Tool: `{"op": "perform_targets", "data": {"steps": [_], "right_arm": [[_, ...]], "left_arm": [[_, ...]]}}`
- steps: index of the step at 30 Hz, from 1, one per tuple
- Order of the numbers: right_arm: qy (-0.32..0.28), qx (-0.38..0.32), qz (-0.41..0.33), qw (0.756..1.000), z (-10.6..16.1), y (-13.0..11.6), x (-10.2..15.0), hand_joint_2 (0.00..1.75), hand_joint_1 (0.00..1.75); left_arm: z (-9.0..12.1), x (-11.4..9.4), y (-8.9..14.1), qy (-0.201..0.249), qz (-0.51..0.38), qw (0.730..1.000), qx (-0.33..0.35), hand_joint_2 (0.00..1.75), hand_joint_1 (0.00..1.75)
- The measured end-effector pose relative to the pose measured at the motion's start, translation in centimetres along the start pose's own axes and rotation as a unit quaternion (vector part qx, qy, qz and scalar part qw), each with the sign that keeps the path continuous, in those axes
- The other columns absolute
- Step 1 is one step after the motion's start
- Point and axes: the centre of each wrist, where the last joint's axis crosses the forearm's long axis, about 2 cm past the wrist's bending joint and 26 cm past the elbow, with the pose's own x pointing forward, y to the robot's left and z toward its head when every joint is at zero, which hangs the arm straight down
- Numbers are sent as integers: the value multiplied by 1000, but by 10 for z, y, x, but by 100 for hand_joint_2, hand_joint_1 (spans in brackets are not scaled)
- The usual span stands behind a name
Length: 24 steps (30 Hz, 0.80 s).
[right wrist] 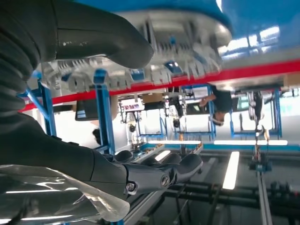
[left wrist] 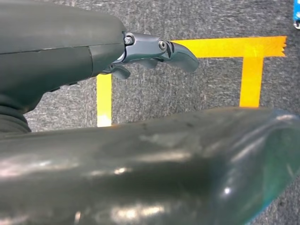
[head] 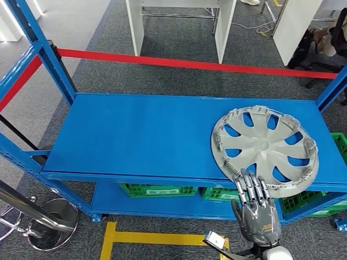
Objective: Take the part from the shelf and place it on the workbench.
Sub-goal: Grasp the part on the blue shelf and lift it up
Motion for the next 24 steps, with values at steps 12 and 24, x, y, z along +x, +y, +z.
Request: {"op": "perform_targets", "data": {"steps": [12, 24], "right_arm": [[30, 100, 66, 992, 35, 38, -37, 175, 0], [31, 112, 79, 990, 38, 43, -45, 175, 0]], "left_arm": [[-2, 1, 7, 13, -8, 1000, -8, 0, 0], [-2, 1, 7, 13, -13, 1000, -11, 0, 0]]}}
